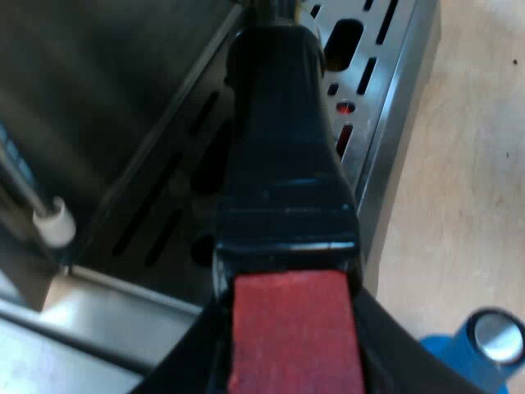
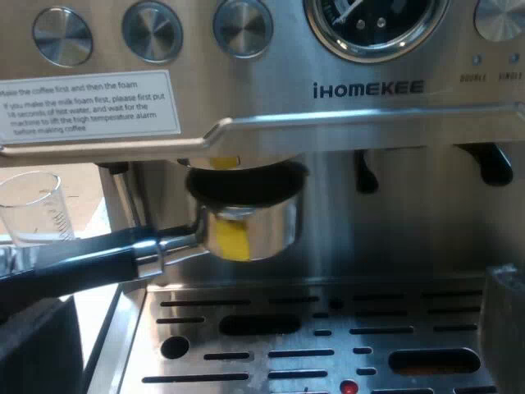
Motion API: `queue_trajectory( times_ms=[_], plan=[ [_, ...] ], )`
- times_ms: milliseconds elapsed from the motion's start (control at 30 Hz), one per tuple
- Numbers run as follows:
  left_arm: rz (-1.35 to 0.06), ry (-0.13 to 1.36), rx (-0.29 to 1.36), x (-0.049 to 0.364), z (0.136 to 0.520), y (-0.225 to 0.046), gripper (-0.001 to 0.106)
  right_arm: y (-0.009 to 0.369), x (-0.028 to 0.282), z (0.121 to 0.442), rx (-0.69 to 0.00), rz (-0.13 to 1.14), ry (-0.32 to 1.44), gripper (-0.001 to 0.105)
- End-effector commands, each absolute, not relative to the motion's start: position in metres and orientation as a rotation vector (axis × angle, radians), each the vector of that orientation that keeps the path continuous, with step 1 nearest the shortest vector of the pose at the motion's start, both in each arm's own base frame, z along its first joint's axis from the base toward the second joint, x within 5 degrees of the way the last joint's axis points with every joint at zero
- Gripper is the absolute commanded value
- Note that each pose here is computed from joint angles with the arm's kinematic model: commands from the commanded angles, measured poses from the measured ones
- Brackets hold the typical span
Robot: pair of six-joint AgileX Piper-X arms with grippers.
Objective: Put the handle in the coffee machine
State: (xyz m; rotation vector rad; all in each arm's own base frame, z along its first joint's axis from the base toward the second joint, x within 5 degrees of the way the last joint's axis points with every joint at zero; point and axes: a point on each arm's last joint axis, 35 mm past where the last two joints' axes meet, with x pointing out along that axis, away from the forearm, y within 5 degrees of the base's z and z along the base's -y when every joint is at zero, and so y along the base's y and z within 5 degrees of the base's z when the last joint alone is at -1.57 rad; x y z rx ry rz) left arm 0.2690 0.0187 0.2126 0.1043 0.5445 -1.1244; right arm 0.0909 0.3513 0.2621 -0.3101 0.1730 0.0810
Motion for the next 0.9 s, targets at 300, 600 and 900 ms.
queue_trajectory(
  times_ms=[300,600,900],
  plan=[
    [-1.163,0.46,0.087,0.2743,0.2213,0.0137,0.0,0.3496,0.0944,0.2621,-0.325,0.06,0.168,0.102],
    [-1.129,0.461,0.047,0.2805,0.2243,0.0147,0.0,0.3496,0.0944,0.2621,-0.325,0.06,0.168,0.102],
    [-1.106,0.458,0.042,0.2808,0.2247,0.0204,0.0,0.3496,0.0944,0.2621,-0.325,0.06,0.168,0.102]
  ],
)
